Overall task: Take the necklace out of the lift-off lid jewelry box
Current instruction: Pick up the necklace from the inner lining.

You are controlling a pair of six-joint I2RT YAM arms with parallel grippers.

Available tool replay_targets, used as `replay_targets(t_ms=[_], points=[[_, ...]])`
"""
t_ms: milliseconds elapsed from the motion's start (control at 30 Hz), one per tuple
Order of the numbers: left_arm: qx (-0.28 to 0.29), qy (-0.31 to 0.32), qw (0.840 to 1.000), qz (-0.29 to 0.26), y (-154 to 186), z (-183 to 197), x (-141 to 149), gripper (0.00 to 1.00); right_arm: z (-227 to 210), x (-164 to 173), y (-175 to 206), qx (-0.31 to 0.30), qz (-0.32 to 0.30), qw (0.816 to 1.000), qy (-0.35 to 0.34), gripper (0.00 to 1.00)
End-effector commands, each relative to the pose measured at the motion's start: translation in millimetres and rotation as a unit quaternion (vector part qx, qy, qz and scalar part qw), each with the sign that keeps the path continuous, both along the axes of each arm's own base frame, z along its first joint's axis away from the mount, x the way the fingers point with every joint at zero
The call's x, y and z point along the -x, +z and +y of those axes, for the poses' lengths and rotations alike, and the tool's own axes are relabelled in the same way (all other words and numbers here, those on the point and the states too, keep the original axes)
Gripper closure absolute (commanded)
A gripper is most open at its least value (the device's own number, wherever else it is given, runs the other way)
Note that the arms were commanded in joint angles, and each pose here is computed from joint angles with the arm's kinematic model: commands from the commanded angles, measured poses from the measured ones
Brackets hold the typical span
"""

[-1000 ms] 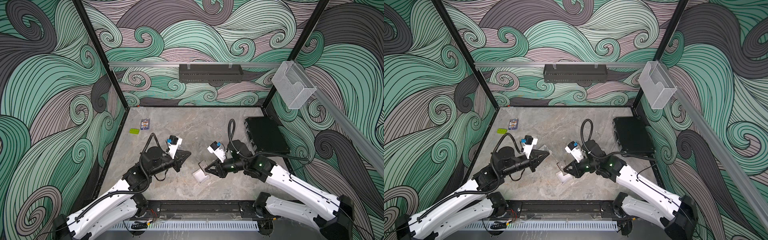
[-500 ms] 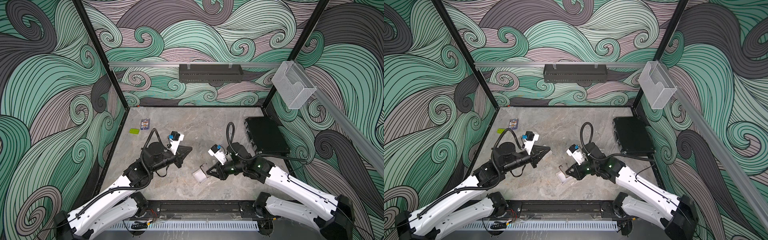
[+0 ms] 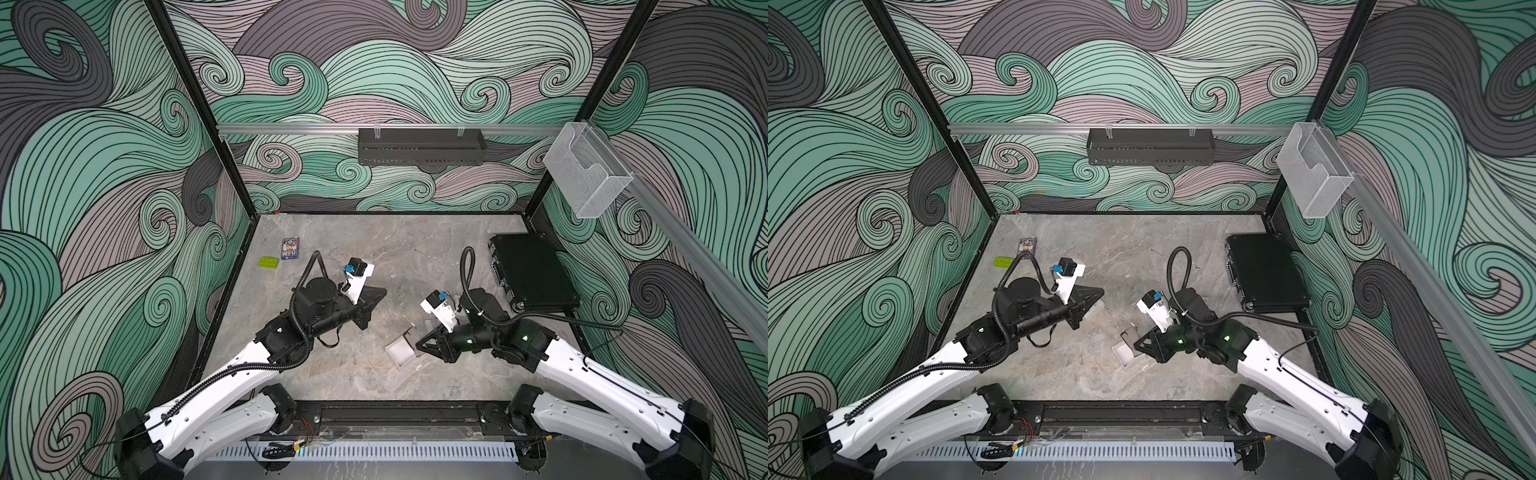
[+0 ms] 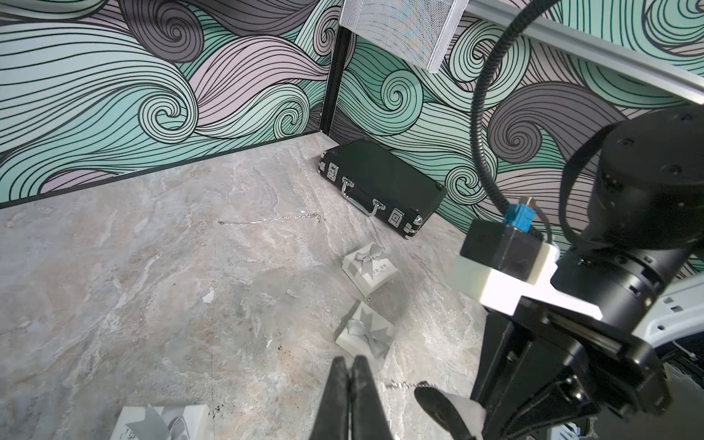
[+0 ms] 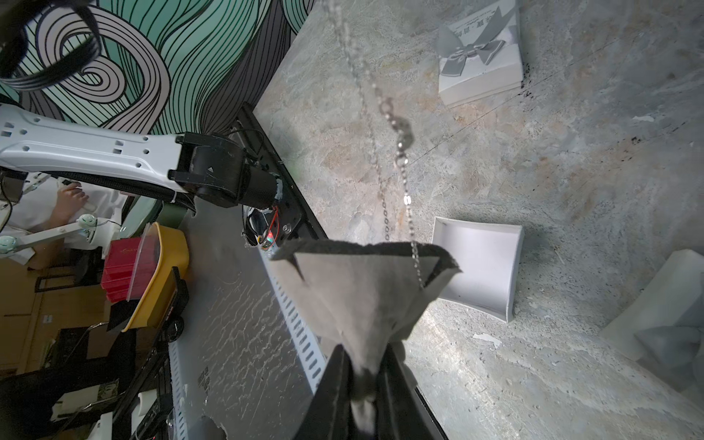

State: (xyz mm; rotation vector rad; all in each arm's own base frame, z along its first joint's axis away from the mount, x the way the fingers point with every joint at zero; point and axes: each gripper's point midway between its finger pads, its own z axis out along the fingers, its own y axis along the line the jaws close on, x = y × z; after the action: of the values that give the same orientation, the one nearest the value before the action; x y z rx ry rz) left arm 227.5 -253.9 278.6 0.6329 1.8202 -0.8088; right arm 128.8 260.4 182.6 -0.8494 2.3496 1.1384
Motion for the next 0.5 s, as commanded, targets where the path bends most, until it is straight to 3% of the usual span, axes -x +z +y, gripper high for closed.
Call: replay_targets(t_ms=[0,467], points=[[0.006,0.011,0.999,-0.031,22.3,-0.8,-7.4,1.0,-4.3,-4.0,3.1,-0.004,-0.016,1.0,-0.015,0.83],[-0.032,0.055,0.998,-0.007,-10.7,5.1,-26.9,1.0,-25.1,-13.8,39.1,-0.024,-0.09,0.993,-0.067,0.84]])
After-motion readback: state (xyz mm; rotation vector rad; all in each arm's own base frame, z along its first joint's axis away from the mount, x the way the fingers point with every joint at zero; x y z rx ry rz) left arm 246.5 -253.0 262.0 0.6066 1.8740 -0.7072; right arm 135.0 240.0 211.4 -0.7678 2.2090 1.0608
